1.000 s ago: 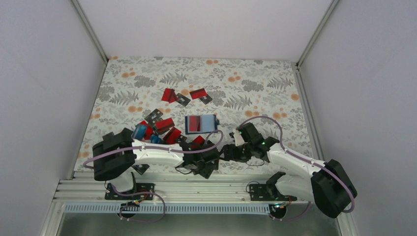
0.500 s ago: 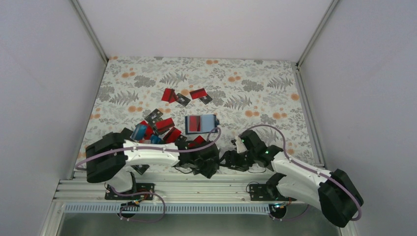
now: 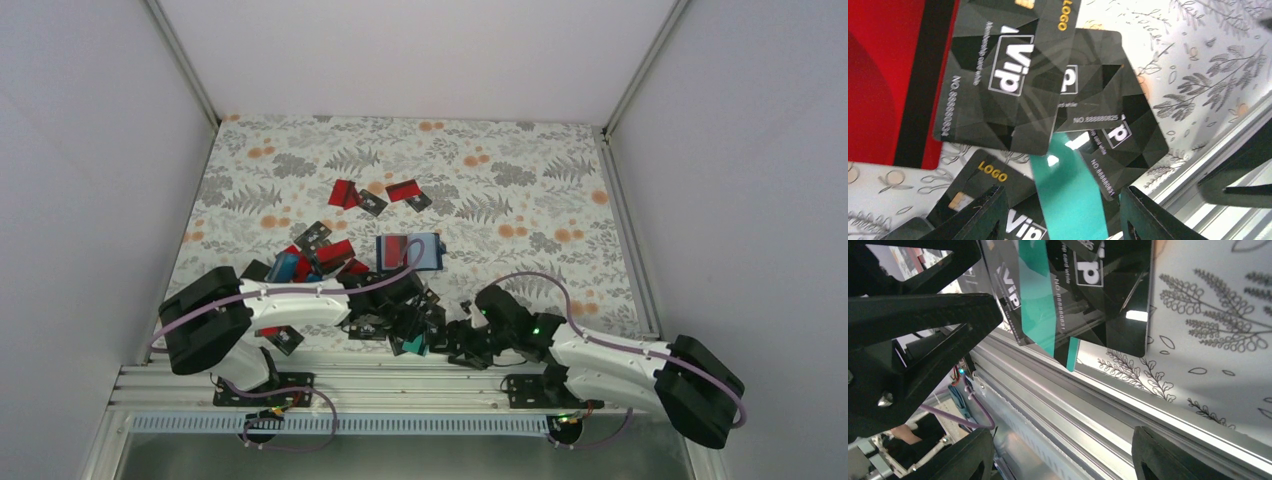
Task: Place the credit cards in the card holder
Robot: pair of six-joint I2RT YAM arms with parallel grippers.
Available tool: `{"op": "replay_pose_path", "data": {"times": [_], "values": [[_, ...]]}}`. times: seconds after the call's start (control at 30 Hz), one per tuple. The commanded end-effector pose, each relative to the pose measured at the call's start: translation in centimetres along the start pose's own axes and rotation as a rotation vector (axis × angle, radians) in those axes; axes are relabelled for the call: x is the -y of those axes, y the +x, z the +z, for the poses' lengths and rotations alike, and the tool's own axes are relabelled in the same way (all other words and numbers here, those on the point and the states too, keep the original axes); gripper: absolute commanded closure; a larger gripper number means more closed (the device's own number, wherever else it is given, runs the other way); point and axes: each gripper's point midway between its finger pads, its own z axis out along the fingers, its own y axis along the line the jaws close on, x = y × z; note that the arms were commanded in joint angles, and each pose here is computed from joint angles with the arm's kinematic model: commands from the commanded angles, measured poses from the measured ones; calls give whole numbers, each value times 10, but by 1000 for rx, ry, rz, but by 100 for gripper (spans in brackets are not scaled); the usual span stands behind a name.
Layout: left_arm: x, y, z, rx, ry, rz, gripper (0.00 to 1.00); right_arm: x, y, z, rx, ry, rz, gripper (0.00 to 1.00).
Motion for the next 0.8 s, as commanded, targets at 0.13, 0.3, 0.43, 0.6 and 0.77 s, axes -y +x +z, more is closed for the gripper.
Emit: {"op": "replay_pose_path", "data": {"times": [0.13,0.3,0.43,0.6,0.77], "values": [[15,-5,13,-3,92,43,44,-14,-6,16,54,-27,90,32],[9,3,23,-34,78,31,44,-14,-6,27,62,-12,105,35],[8,10,25,-44,101,14,45,-15,-9,30,90,-21,121,40],[11,19,24,-55,139,-3,46,-13,-13,33,133,-31,135,46],[15,22,23,-56,153,4,46,-7,-15,38,137,-15,148,48]]}}
